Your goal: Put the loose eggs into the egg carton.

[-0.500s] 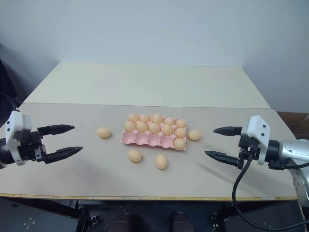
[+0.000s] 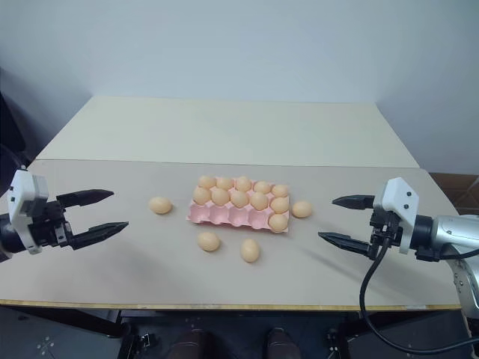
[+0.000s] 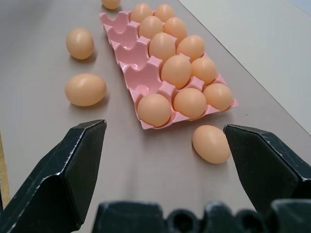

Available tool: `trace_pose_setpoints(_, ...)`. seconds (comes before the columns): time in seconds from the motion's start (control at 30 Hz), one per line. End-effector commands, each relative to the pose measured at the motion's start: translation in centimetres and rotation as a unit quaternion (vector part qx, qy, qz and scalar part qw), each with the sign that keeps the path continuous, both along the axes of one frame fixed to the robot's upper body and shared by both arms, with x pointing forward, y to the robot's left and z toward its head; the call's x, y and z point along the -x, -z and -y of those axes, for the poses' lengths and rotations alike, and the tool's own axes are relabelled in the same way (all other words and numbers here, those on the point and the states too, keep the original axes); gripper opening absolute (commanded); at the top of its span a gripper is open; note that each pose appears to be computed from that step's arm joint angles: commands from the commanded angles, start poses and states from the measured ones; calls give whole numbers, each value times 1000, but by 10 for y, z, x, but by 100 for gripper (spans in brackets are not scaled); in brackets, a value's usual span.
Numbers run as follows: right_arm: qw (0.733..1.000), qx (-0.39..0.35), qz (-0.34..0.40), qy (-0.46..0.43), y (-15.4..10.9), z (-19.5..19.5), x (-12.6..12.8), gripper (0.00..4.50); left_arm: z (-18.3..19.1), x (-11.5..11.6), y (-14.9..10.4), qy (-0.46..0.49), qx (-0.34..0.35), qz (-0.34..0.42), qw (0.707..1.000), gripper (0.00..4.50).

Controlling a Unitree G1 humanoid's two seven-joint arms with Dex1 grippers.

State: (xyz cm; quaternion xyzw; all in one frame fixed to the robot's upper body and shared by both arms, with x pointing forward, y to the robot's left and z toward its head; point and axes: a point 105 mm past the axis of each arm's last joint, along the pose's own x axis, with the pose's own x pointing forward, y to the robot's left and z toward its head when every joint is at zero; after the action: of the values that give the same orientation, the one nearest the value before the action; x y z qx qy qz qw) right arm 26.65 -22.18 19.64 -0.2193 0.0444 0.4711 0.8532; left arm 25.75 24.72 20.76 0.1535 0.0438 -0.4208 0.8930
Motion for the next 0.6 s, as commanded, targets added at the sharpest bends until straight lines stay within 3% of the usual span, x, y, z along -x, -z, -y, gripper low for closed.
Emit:
trace_pose_setpoints(0.03, 1000, 2, 26, -7, -10, -2, 2, 450, 0, 0, -11, 4, -13, 24, 1000, 448)
trace_pose_setpoints(0.23, 1000, 10, 22, -1, -10, 3, 1, 450, 9, -2, -11, 26, 0, 22, 999, 448)
trace_pose_setpoints(0.43, 996, 87, 21, -6, -4, 13, -1, 450, 15, 1, -7, 53, 2, 5, 999, 448)
trace_pose_setpoints(0.6, 987, 152, 50, -2, 14, 6, -33, 450, 18, -5, -8, 73, -6, 6, 997, 448)
